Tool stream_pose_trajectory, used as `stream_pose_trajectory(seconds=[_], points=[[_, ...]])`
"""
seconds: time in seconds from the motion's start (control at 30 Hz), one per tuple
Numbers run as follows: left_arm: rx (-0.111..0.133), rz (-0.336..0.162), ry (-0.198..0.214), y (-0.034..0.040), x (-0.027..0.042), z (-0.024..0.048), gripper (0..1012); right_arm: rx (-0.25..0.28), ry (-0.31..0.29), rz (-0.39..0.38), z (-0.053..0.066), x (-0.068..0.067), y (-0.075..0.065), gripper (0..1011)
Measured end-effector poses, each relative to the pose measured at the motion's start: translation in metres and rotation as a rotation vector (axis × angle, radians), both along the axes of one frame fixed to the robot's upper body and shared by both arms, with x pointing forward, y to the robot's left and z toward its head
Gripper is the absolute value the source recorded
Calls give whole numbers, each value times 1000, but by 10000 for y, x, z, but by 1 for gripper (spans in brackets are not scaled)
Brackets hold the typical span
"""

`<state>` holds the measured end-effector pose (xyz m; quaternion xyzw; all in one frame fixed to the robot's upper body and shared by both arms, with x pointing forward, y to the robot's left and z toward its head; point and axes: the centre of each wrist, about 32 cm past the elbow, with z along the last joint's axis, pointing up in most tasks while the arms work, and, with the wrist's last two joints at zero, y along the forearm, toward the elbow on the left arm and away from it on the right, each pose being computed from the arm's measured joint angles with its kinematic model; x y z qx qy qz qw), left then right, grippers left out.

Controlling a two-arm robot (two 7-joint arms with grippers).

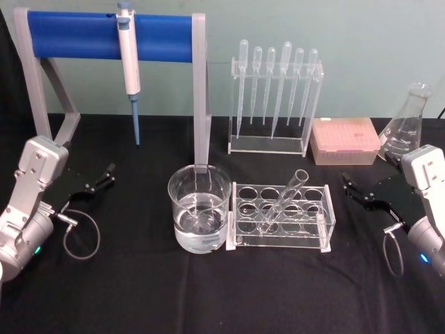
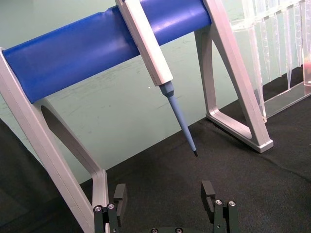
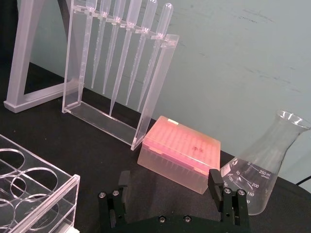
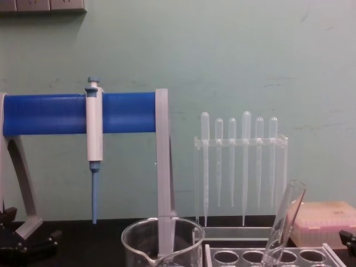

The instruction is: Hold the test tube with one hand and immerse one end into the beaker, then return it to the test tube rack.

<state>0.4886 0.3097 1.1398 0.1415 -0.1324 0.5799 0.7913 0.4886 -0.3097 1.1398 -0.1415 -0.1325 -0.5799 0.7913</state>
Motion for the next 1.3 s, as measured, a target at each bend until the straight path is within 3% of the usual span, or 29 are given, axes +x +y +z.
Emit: stream_pose_trajectory(seconds=[1.3], points=[[0, 0, 0, 0, 0, 0, 1000, 0, 0, 0, 0, 0, 0, 1003]])
